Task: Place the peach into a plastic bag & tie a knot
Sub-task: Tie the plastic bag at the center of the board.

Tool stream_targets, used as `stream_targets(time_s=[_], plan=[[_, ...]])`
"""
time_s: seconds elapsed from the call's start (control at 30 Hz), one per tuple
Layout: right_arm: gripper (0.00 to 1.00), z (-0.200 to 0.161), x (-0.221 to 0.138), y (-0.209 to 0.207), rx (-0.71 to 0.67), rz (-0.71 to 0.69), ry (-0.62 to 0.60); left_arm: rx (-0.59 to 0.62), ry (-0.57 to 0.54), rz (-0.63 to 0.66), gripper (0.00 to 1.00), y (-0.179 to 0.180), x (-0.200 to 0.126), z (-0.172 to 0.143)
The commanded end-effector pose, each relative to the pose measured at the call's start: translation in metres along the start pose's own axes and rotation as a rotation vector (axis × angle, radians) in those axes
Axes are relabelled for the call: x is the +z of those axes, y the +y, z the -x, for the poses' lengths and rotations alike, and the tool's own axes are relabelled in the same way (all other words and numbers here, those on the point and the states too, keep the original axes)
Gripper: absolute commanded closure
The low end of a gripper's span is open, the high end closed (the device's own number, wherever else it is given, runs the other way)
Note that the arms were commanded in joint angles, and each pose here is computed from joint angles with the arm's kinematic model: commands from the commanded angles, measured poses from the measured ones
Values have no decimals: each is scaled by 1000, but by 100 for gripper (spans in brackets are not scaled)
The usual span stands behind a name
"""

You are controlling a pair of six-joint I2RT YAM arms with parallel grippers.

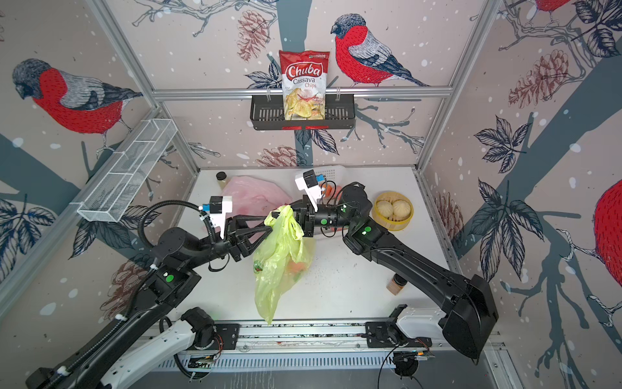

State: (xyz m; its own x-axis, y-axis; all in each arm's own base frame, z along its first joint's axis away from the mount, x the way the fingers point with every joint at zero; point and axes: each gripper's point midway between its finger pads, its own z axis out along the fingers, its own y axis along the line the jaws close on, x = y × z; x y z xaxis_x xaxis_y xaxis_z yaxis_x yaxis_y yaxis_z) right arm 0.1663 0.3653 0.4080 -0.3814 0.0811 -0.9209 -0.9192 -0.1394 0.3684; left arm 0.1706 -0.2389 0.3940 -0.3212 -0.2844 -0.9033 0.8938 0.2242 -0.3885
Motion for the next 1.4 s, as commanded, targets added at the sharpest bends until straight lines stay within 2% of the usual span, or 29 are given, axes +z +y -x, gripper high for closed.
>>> stream_targets(time_s=[0.0,0.07,0.23,0.4,0.57,0.67,0.73,0.83,0.9,0.97,1.1,1.27,1.37], plan=[[100,4,1,6,-31,15,-7,28,-28,-83,57,-16,1,10],[100,2,3,5,-32,14,1,30,-34,-85,59,-16,1,12],[100,-2,4,5,-28,14,17,34,-35,-82,75,-15,2,12],[100,-5,5,7,-34,20,28,27,-26,-55,100,-9,3,9],[100,-20,4,-7,-32,-42,72,3,3,59,100,16,5,-2],[86,-56,-2,-46,-18,-210,157,-21,51,154,100,43,6,-24],[71,-91,-13,-78,15,-341,225,-54,103,218,100,67,5,-53],[59,-138,-33,-113,69,-505,328,-129,164,262,100,95,3,-97],[53,-154,-45,-121,88,-572,365,-158,167,264,100,102,1,-111],[48,-157,-53,-119,96,-607,367,-166,154,270,100,105,-2,-115],[38,-140,-69,-105,66,-675,341,-143,126,270,100,102,-4,-105],[38,-111,-98,-90,59,-804,267,-120,116,272,100,95,-7,-94],[38,-97,-101,-70,66,-770,210,-122,121,267,100,95,-6,-96]])
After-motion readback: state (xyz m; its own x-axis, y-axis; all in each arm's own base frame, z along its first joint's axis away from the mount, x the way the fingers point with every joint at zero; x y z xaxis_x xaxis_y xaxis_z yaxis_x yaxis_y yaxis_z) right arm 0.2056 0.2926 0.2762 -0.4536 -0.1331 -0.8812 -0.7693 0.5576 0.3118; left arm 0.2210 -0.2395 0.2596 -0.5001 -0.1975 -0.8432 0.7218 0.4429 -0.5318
